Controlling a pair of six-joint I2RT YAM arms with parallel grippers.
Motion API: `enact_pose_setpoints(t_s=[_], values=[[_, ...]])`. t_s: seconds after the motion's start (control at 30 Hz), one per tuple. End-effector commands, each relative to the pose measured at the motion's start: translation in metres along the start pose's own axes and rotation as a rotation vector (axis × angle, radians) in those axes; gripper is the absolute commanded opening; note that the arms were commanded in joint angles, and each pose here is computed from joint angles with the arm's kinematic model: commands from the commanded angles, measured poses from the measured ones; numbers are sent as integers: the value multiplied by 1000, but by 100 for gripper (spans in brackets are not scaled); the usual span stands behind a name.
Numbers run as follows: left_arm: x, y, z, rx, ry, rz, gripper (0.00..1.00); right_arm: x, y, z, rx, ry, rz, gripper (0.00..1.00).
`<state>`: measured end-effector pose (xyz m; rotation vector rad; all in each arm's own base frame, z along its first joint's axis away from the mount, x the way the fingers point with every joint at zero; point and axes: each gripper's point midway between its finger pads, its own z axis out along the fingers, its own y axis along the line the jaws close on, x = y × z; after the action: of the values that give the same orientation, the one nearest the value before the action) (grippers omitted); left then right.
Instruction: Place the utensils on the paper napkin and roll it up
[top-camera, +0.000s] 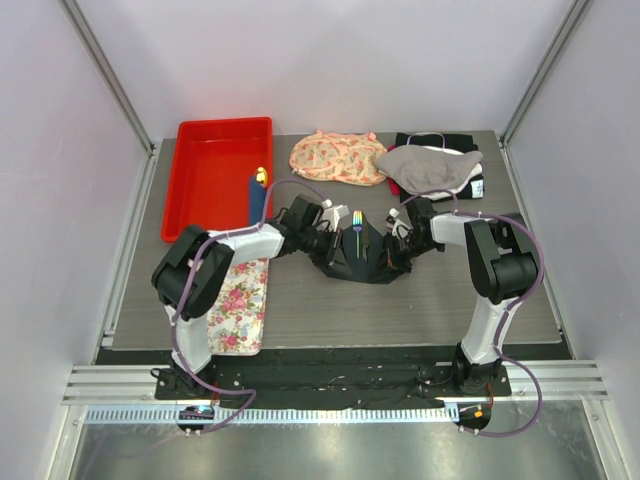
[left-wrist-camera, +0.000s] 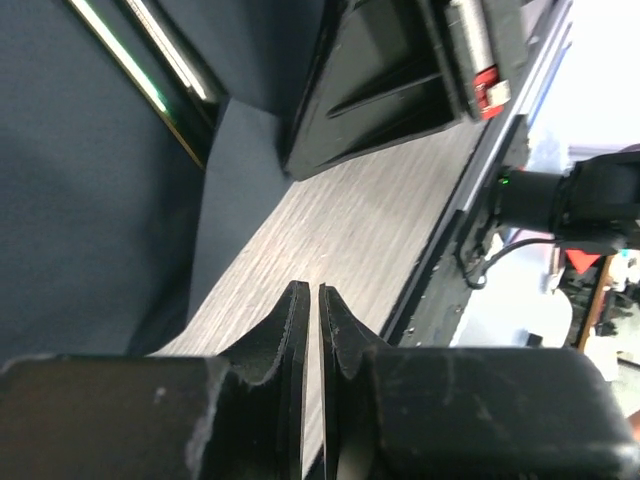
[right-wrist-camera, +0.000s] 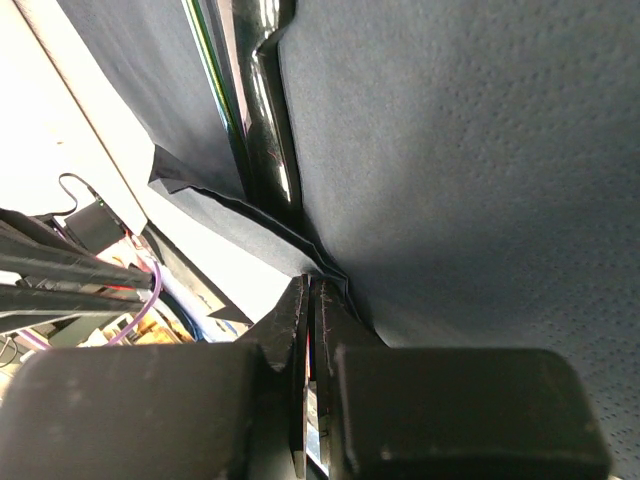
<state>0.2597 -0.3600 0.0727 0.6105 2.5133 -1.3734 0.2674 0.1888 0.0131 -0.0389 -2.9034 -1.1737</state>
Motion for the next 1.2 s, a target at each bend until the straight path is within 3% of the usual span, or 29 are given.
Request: enact_pose_setpoints(t_s=[0.0, 0.53, 0.9, 1.17], values=[[-2, 8, 3, -45, 2, 57, 11, -2, -21, 5, 92, -7, -1, 1], [-4, 38, 20, -156, 4, 10, 14, 0, -24, 6, 103, -3, -1, 1], [-12, 27, 23, -116, -16, -18, 17, -1, -24, 6, 104, -5, -2, 1], [-1, 54, 15, -181, -16, -106, 16, -1, -25, 6, 113, -6, -8, 1]])
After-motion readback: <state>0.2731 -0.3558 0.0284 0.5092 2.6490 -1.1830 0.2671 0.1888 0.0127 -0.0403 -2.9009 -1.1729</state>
